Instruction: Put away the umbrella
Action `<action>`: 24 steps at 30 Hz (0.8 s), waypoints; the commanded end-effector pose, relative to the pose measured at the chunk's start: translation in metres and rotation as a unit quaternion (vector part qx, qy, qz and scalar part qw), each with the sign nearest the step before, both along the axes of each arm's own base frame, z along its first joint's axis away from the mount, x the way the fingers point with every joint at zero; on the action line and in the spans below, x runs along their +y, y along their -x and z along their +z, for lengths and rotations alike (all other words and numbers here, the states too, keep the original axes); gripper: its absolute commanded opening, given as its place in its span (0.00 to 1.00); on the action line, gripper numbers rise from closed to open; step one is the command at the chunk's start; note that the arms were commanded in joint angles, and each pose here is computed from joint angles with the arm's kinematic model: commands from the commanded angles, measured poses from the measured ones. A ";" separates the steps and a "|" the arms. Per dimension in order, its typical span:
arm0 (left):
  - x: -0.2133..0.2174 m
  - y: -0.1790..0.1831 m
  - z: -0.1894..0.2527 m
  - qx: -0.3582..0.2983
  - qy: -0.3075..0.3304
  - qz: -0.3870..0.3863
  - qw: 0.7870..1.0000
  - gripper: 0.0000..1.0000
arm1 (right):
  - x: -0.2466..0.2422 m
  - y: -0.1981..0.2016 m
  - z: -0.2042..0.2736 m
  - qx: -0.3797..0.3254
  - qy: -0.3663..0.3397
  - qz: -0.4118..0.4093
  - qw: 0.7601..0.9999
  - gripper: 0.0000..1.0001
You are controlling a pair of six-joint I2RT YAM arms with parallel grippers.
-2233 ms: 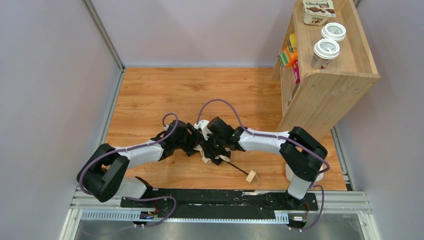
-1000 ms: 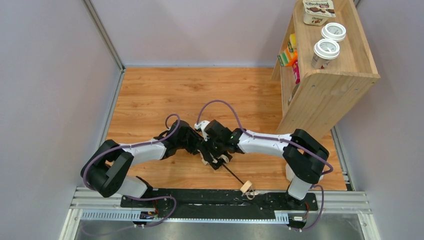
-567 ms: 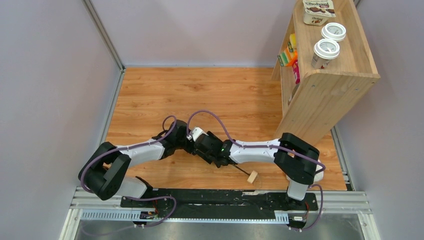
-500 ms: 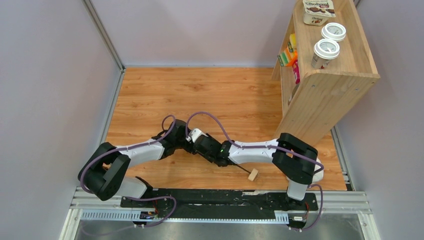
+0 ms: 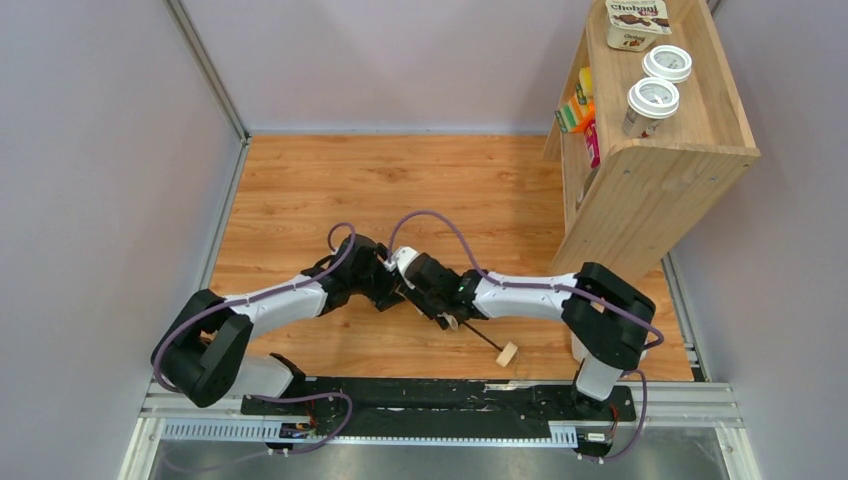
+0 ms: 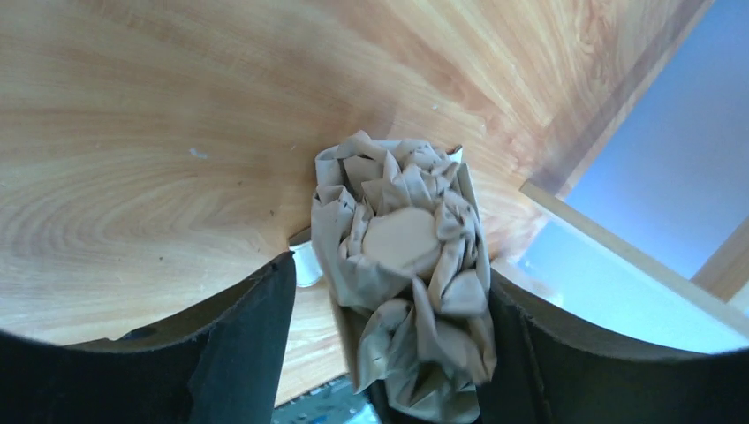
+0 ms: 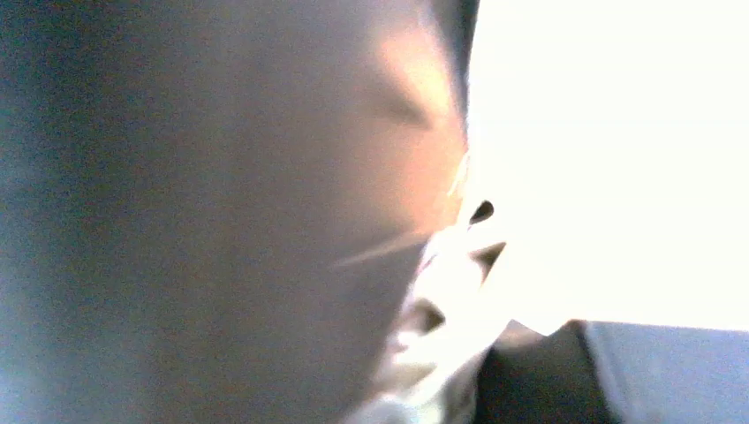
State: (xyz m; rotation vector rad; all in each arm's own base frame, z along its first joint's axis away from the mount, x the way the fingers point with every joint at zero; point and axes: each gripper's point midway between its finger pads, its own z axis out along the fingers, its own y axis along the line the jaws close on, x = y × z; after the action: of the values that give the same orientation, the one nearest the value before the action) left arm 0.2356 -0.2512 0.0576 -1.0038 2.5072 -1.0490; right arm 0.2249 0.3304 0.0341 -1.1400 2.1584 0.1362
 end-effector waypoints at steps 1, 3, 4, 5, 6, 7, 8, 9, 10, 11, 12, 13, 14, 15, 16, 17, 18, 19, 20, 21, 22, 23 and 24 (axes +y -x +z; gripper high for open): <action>0.007 -0.007 0.030 -0.108 -0.072 -0.085 0.988 0.75 | 0.013 -0.002 0.028 0.106 -0.139 0.002 0.985 0.00; 0.015 -0.012 0.035 -0.141 -0.105 -0.098 0.980 0.75 | 0.016 0.002 0.033 0.152 -0.179 0.011 0.972 0.00; 0.017 -0.013 0.037 -0.151 -0.113 -0.101 0.977 0.75 | 0.017 0.003 0.036 0.174 -0.196 0.018 0.965 0.00; 0.020 -0.015 0.042 -0.171 -0.116 -0.100 0.973 0.75 | 0.019 0.004 0.040 0.195 -0.215 0.022 0.957 0.00; 0.020 -0.016 0.044 -0.179 -0.115 -0.098 0.972 0.75 | 0.022 0.007 0.044 0.216 -0.232 0.029 0.948 0.00; 0.018 -0.019 0.052 -0.200 -0.101 -0.092 0.970 0.76 | 0.027 0.012 0.049 0.244 -0.253 0.043 0.935 0.00; 0.013 -0.024 0.062 -0.225 -0.085 -0.091 0.966 0.75 | 0.029 0.013 0.053 0.260 -0.270 0.043 0.926 0.00; 0.014 -0.022 0.064 -0.229 -0.083 -0.092 0.965 0.76 | 0.030 0.014 0.057 0.270 -0.284 0.045 0.919 0.00; 0.011 -0.025 0.069 -0.239 -0.076 -0.089 0.964 0.76 | 0.033 0.014 0.064 0.280 -0.303 0.053 0.910 0.00; 0.011 -0.025 0.071 -0.235 -0.073 -0.087 0.965 0.76 | 0.035 0.014 0.070 0.284 -0.316 0.056 0.904 0.00; 0.011 -0.025 0.071 -0.233 -0.073 -0.087 0.966 0.76 | 0.036 0.012 0.076 0.289 -0.324 0.052 0.899 0.00; 0.011 -0.023 0.067 -0.220 -0.077 -0.086 0.969 0.76 | 0.039 0.010 0.084 0.285 -0.338 0.060 0.895 0.00; 0.011 -0.022 0.067 -0.215 -0.074 -0.086 0.970 0.76 | 0.040 0.008 0.088 0.285 -0.344 0.061 0.893 0.00; 0.010 -0.022 0.068 -0.213 -0.068 -0.083 0.971 0.76 | 0.040 0.007 0.091 0.286 -0.347 0.061 0.891 0.00; 0.007 -0.023 0.071 -0.211 -0.057 -0.077 0.973 0.76 | 0.040 0.007 0.094 0.285 -0.349 0.064 0.890 0.00; 0.006 -0.021 0.069 -0.205 -0.051 -0.075 0.974 0.76 | 0.041 0.006 0.097 0.282 -0.349 0.064 0.891 0.00; 0.001 -0.025 0.078 -0.217 -0.029 -0.067 0.973 0.77 | 0.041 0.007 0.098 0.284 -0.350 0.066 0.890 0.00; -0.001 -0.025 0.078 -0.213 -0.022 -0.064 0.975 0.77 | 0.042 0.007 0.101 0.282 -0.352 0.069 0.890 0.00; -0.004 -0.025 0.078 -0.205 -0.011 -0.061 0.977 0.77 | 0.042 0.007 0.105 0.280 -0.354 0.071 0.889 0.00; -0.006 -0.026 0.078 -0.203 -0.004 -0.058 0.977 0.77 | 0.042 0.008 0.107 0.280 -0.356 0.072 0.889 0.00; -0.011 -0.027 0.078 -0.198 0.009 -0.059 0.978 0.77 | 0.043 0.008 0.110 0.279 -0.358 0.076 0.888 0.00; -0.014 -0.028 0.078 -0.195 0.016 -0.060 0.979 0.73 | 0.044 0.009 0.113 0.277 -0.360 0.081 0.887 0.00; -0.017 -0.027 0.075 -0.179 0.023 -0.061 0.982 0.52 | 0.044 0.009 0.116 0.272 -0.360 0.084 0.888 0.00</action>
State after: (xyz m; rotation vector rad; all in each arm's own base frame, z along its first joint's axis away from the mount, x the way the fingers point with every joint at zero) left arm 0.2600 -0.2483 0.1241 -0.5671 2.2898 -1.0659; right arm 0.2110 0.3530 0.0872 -0.8271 2.3610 1.2309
